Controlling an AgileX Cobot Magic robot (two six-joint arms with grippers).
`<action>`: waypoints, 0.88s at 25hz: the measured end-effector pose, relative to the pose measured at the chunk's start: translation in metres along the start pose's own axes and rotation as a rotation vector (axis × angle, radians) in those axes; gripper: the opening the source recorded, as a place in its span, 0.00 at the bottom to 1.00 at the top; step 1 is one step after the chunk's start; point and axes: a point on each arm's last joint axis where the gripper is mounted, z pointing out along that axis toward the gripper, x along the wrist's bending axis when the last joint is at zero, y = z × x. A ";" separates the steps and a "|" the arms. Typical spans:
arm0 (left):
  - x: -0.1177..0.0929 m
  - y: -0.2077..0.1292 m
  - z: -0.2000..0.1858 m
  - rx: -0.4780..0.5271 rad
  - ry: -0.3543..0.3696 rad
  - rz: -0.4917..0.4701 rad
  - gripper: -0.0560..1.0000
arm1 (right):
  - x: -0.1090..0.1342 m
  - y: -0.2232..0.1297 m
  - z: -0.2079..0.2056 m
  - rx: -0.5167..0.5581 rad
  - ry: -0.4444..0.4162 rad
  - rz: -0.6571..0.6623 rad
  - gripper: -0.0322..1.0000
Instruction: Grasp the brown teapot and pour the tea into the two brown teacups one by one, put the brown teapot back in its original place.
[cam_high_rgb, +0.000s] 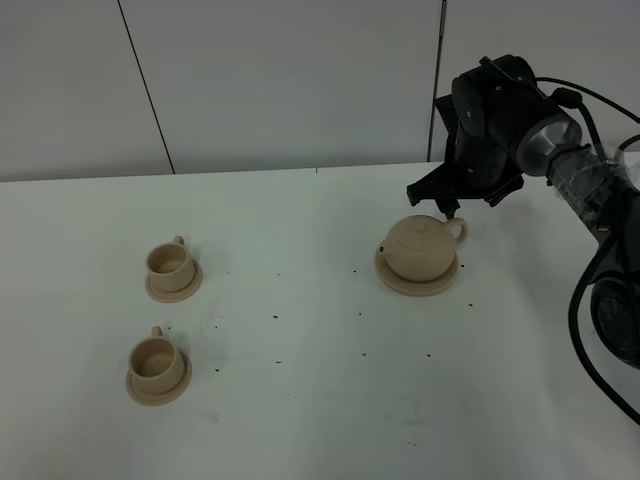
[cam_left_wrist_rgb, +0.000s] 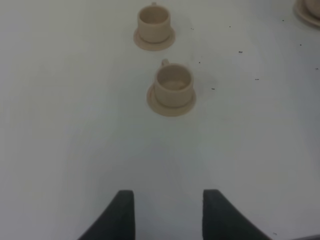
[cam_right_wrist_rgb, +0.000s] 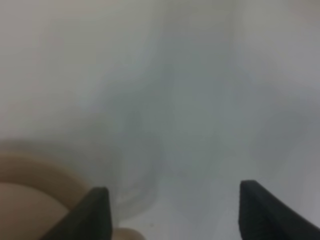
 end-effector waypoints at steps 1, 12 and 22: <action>0.000 0.000 0.000 0.000 0.000 0.000 0.42 | 0.000 0.000 0.000 0.000 0.000 0.000 0.54; 0.000 0.000 0.000 0.000 0.000 0.000 0.42 | -0.002 0.003 -0.013 -0.022 -0.001 0.002 0.54; 0.000 0.000 0.000 0.000 0.000 0.000 0.42 | -0.005 -0.006 -0.073 -0.023 0.066 -0.013 0.54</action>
